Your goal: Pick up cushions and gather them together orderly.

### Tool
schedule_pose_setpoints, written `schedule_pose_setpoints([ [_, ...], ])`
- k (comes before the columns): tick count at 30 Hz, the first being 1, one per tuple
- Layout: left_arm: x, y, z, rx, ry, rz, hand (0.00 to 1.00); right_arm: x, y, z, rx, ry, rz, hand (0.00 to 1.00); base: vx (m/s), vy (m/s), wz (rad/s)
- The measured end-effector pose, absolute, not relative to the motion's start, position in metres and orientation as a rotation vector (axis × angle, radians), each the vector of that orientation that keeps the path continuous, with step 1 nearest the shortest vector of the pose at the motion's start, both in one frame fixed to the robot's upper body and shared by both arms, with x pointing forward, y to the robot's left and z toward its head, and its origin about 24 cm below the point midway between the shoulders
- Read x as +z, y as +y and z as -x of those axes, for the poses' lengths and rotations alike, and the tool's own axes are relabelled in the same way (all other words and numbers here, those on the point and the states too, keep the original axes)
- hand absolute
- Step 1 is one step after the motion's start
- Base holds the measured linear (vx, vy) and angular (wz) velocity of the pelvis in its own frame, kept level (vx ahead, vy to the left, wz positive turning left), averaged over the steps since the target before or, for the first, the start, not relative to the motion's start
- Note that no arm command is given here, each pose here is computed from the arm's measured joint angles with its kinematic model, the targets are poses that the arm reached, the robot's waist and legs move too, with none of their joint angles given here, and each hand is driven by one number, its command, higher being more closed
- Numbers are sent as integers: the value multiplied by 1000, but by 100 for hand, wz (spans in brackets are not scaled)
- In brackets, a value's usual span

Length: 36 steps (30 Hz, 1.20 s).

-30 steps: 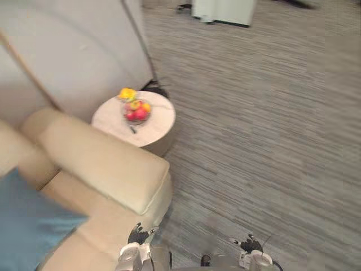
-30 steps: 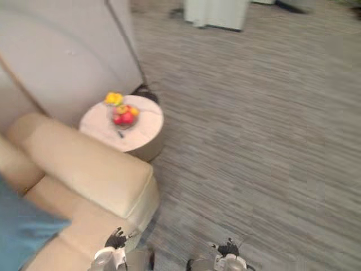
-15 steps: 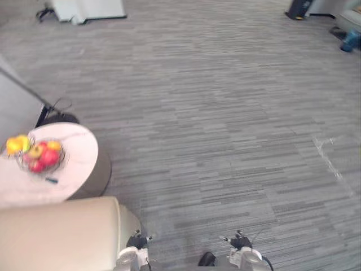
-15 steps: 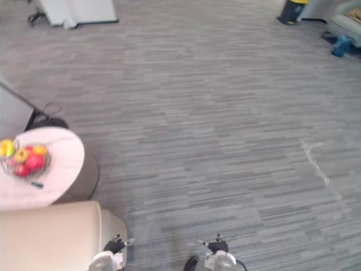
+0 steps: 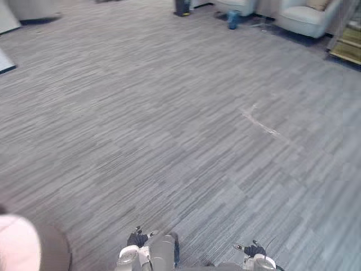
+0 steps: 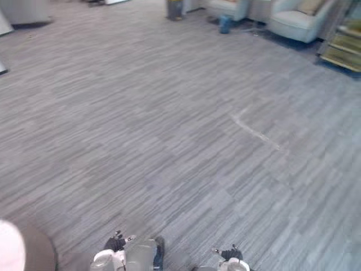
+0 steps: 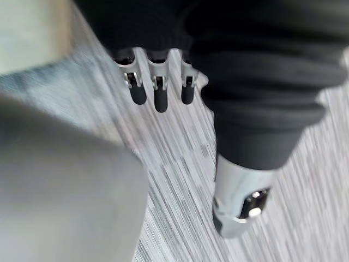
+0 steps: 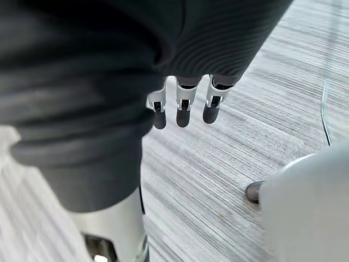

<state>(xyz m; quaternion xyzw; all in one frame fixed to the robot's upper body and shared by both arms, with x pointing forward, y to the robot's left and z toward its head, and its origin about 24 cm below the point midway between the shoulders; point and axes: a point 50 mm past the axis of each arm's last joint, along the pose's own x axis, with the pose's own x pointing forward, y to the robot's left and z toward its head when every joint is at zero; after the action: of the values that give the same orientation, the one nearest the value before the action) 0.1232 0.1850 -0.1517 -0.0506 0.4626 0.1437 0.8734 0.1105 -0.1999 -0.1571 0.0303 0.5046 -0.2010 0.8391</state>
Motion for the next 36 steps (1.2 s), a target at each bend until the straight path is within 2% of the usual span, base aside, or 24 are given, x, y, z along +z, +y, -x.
schedule_pose_setpoints([
  [3, -150, 197, -121, 316, 964, 76, 0, -160, -184, -104, -418, 1085, -115, 0, 451, 169, -103],
  [8, -152, 186, -125, 248, 987, 47, 0, -157, -186, -117, -430, 1043, -143, 0, 380, 83, -65],
  [13, -150, 187, -131, 180, 984, -17, 0, -149, -199, -138, -424, 985, -113, 0, 341, -98, -28],
  [15, -153, 193, -123, 183, 1008, -38, 0, -153, -202, -127, -431, 1022, -107, 0, 420, -258, 11],
  [19, -157, 179, -115, 219, 1029, 47, 0, -151, -225, -121, -479, 1033, -68, 0, 483, -339, -14],
  [27, -144, 182, -137, 224, 911, 49, 0, -154, -213, -121, -508, 1046, -129, 0, 479, -161, -24],
  [33, -140, 184, -148, 210, 884, 27, 0, -154, -198, -130, -473, 1037, -155, 0, 715, 53, -51],
  [36, -142, 191, -145, 208, 905, 0, 0, -156, -194, -122, -461, 1058, -143, 0, 618, 86, -3],
])
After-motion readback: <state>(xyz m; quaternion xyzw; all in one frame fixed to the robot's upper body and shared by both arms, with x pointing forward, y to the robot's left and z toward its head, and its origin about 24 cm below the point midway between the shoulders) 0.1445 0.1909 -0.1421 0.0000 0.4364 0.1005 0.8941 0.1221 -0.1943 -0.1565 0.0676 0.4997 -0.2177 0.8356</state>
